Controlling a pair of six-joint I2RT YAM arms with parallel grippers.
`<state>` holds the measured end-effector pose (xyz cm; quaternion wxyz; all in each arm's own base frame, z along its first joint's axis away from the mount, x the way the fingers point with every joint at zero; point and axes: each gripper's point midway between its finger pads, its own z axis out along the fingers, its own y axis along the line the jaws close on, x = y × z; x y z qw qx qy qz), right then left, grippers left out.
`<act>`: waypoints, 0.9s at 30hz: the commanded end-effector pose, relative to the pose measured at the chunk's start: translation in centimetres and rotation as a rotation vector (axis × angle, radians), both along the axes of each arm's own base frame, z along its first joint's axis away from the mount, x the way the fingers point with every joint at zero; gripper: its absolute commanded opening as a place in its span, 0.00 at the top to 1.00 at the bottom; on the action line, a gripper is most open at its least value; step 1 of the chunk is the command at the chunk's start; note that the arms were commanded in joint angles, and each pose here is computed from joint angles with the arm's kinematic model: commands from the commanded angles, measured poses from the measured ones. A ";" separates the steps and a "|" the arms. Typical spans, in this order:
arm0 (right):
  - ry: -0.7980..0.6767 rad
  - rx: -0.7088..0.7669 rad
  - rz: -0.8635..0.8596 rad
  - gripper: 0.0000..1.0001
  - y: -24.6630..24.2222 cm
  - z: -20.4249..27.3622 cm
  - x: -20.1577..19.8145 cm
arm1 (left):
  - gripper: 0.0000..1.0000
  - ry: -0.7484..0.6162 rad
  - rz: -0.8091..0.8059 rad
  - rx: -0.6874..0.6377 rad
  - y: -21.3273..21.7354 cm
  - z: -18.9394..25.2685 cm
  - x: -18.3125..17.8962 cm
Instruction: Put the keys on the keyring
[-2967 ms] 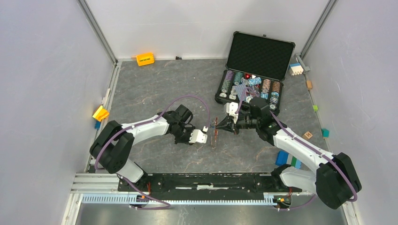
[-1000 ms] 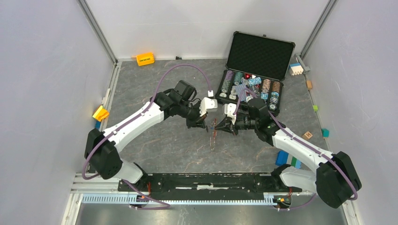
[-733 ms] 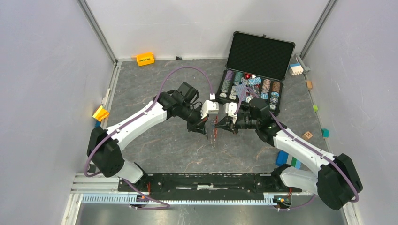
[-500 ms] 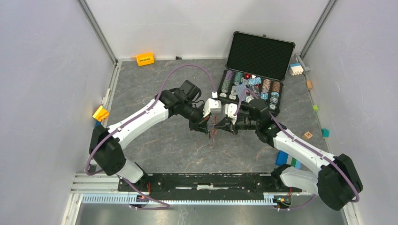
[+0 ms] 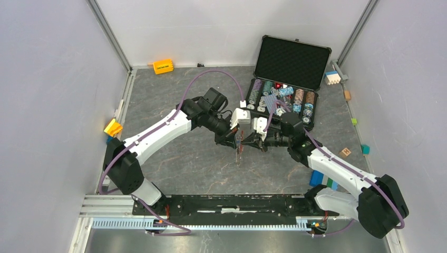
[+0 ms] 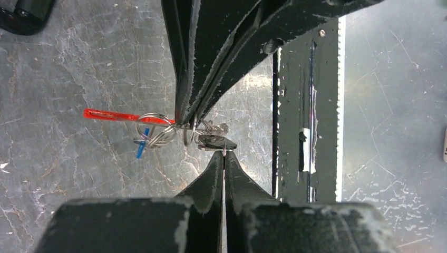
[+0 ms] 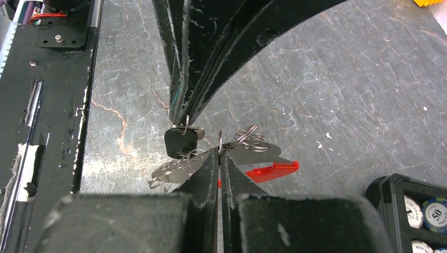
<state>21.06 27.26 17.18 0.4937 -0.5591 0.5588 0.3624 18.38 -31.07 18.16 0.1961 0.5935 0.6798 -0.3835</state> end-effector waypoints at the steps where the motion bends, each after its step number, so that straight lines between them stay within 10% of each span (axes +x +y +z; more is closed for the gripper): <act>1: -0.067 0.046 0.026 1.00 0.5 1.8 -0.2 | 0.98 -0.014 0.020 -0.051 -1.3 1.6 0.8; 27: -0.082 0.045 0.029 1.00 0.5 1.9 -0.3 | 0.98 -0.013 0.153 -0.013 -1.6 1.7 3.2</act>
